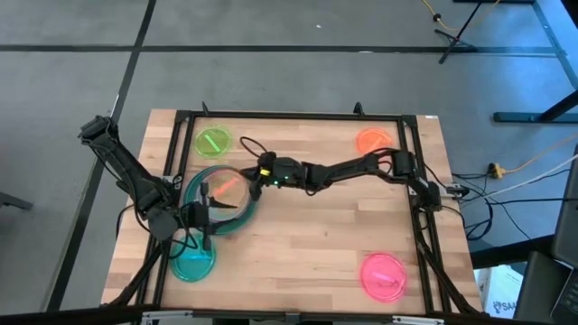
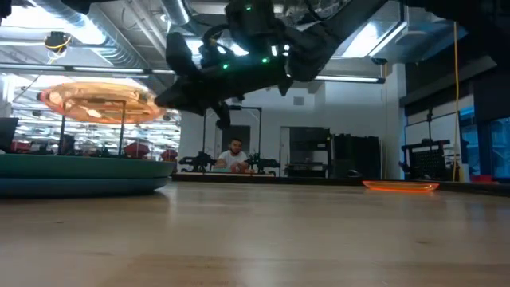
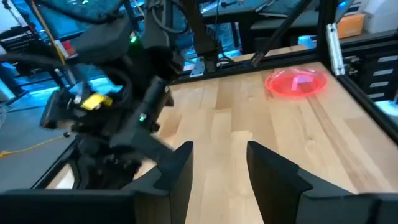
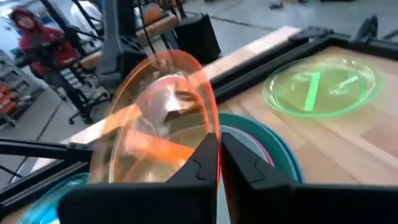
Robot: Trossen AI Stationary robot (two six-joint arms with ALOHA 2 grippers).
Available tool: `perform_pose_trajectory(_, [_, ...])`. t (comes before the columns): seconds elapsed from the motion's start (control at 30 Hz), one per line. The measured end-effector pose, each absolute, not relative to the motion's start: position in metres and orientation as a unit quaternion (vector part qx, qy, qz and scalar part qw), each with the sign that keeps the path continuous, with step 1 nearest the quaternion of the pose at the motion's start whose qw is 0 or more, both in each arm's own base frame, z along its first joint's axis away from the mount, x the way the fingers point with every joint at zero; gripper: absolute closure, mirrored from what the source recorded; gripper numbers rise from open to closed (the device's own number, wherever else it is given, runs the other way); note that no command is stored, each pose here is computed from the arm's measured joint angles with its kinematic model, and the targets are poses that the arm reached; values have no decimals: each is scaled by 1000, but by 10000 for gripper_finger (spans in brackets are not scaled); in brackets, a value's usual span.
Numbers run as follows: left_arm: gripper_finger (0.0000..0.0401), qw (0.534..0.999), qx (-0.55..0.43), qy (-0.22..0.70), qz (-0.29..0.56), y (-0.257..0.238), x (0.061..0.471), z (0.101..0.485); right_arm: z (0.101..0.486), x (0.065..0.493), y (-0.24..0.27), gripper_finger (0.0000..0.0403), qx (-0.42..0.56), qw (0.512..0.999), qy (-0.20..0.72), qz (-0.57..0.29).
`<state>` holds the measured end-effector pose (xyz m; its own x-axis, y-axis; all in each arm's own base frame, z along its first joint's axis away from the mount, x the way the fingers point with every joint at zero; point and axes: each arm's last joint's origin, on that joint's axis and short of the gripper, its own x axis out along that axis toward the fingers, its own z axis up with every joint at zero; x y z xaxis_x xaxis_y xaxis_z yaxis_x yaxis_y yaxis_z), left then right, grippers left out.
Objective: Stack plastic plates
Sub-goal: Stack the bottom orange plate on top of the light blue plate
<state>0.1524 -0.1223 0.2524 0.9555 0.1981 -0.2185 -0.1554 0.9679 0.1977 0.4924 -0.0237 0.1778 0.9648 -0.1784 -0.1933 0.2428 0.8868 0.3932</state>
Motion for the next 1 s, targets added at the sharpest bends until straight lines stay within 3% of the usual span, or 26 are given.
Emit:
perform_pose_trajectory(0.8, [258,986,84,120,74,-124,153,253,131,515,-27,397,204,963,96,-151])
perform_pose_trajectory(1.0, [258,987,83,121,68,-124,153,252,131,515,-26,350,202,963,97,-147])
